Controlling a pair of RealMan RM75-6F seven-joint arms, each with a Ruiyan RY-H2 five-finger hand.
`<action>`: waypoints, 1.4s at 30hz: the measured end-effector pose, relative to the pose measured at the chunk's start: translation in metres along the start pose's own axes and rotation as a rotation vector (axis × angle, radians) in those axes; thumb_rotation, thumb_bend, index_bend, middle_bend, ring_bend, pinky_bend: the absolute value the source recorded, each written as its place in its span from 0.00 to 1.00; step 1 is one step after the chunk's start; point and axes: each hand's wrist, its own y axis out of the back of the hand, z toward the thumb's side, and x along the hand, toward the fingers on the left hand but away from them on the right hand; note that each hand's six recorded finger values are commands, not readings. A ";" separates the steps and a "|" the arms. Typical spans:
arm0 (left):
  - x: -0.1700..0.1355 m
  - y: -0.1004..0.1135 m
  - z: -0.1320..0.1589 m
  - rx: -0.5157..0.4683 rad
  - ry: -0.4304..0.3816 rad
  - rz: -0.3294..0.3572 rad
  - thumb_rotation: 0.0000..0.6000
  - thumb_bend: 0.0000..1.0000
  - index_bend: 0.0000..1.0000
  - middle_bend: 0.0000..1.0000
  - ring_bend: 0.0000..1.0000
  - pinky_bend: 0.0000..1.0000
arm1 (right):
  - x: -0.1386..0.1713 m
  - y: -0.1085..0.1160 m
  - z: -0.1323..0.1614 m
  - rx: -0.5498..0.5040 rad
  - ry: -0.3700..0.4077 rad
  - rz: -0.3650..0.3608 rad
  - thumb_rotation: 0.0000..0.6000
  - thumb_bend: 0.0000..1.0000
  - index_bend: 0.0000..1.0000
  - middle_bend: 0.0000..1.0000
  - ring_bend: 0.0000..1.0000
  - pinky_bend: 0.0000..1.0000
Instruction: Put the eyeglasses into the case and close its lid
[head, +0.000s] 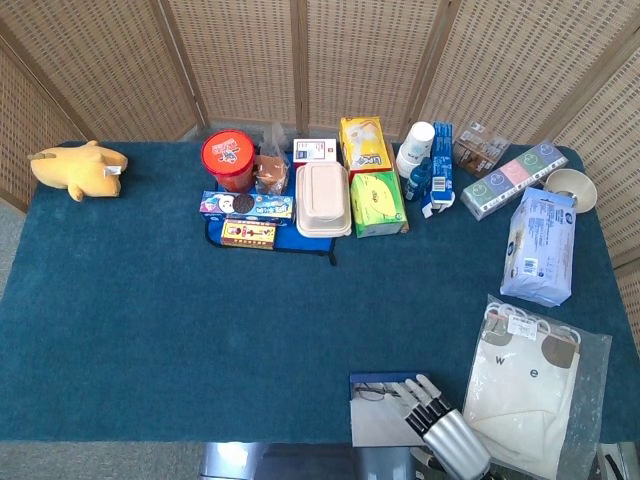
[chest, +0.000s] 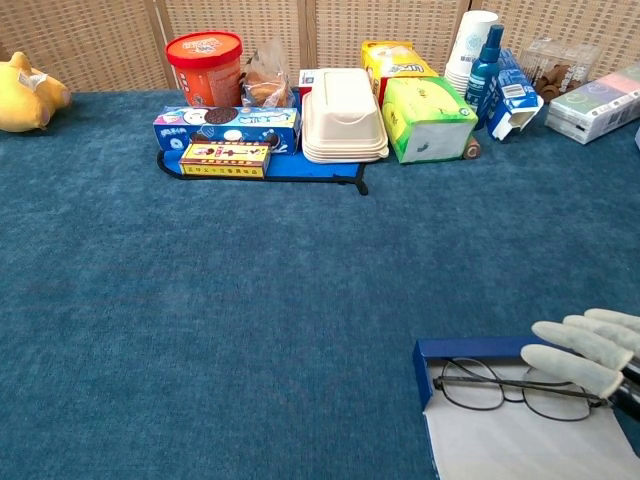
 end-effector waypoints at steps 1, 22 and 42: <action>0.000 0.000 0.000 0.000 0.000 -0.001 1.00 0.31 0.11 0.27 0.16 0.04 | -0.002 0.000 0.000 -0.001 0.000 0.000 1.00 0.20 0.00 0.05 0.00 0.09; 0.002 -0.002 -0.005 -0.002 0.005 0.010 1.00 0.31 0.11 0.27 0.16 0.04 | -0.026 0.012 0.000 -0.052 -0.019 -0.019 1.00 0.19 0.36 0.26 0.19 0.19; 0.005 -0.003 -0.008 0.005 0.005 0.018 1.00 0.31 0.11 0.27 0.16 0.04 | -0.042 0.009 0.001 -0.056 -0.023 -0.027 1.00 0.23 0.45 0.30 0.23 0.23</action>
